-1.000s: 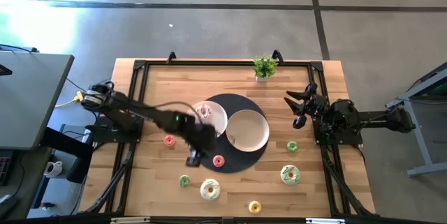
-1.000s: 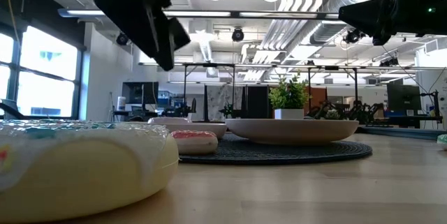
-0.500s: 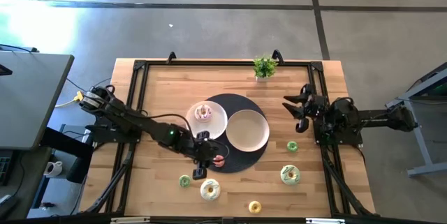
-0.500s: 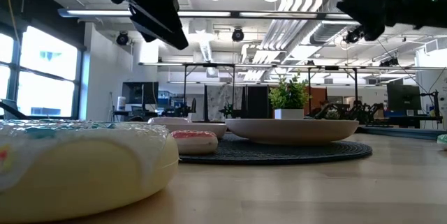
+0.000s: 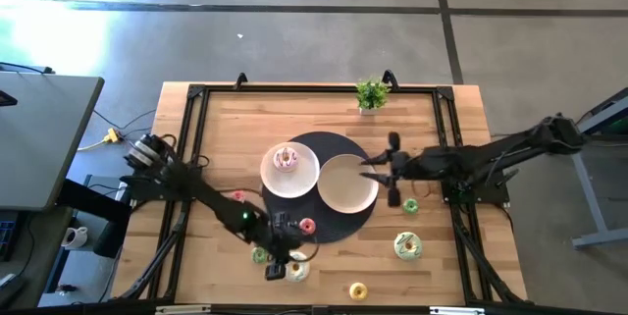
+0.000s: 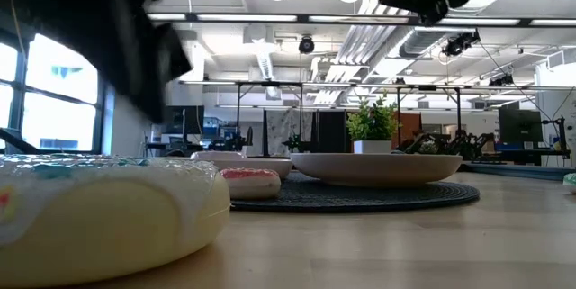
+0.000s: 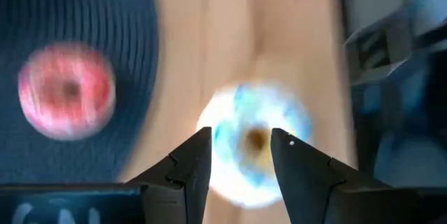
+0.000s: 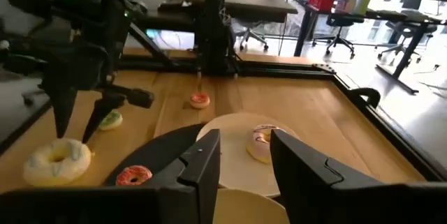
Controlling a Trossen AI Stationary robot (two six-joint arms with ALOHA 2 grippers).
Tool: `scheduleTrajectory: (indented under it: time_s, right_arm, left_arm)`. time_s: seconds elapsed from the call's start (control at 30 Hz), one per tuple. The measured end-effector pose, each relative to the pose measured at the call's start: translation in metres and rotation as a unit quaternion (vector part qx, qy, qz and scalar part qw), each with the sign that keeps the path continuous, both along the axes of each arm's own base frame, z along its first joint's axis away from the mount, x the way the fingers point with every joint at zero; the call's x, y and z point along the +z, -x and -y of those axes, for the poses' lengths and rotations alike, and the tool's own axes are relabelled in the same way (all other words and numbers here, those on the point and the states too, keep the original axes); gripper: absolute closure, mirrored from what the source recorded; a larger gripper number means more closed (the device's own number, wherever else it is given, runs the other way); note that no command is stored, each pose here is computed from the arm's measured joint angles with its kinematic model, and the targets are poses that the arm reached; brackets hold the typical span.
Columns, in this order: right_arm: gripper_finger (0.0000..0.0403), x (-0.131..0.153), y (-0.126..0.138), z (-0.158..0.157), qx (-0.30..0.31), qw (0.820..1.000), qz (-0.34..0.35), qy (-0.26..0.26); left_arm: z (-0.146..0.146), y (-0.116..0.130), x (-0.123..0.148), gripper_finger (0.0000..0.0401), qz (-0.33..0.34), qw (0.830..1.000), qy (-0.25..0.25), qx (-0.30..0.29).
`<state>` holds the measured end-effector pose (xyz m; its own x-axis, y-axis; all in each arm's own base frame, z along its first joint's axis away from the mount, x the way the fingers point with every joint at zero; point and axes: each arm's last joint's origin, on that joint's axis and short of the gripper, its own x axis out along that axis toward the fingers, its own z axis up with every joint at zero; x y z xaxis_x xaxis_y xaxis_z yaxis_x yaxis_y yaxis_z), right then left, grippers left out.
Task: Pick & Place donuts
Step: Put the large white donut on the white plate
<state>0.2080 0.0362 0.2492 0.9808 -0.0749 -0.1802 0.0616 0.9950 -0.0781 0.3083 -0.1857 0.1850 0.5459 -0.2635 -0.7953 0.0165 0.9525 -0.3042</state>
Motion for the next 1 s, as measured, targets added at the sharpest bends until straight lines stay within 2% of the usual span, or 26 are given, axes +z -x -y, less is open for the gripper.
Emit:
scheduleTrajectory:
  time_s: [0.13,0.3,0.47,0.6,0.7,0.83,1.0]
  right_arm:
    - [0.0279,0.003,-0.022,-0.010,0.010,0.999,-0.020,0.026]
    - [0.0279,0.002,-0.039,-0.017,0.019,0.998,-0.038,0.050]
    - [0.0279,-0.001,-0.043,-0.017,0.020,0.997,-0.047,0.064]
    - [0.0279,0.000,-0.043,-0.017,0.024,0.996,-0.045,0.079]
    - [0.0279,0.001,-0.042,-0.017,0.023,0.995,-0.043,0.088]
    - [0.0279,0.001,-0.042,-0.016,0.014,0.995,-0.044,0.094]
    - [0.0279,0.001,-0.042,-0.016,0.011,0.995,-0.042,0.086]
  left_arm:
    - [0.008,-0.005,-0.016,0.0257,-0.011,0.999,0.018,0.028]
    - [0.013,-0.005,-0.034,0.0257,-0.034,0.998,0.007,0.047]
    - [0.013,-0.007,-0.043,0.0258,-0.041,0.998,0.002,0.055]
    - [0.013,-0.007,-0.043,0.0288,-0.037,0.998,-0.006,0.055]
    - [0.011,-0.005,-0.035,0.0327,-0.033,0.997,-0.005,0.063]
    - [-0.001,-0.006,-0.017,0.0373,-0.022,0.993,0.015,0.111]
    - [-0.036,-0.002,0.009,0.0396,-0.033,0.982,-0.008,0.186]
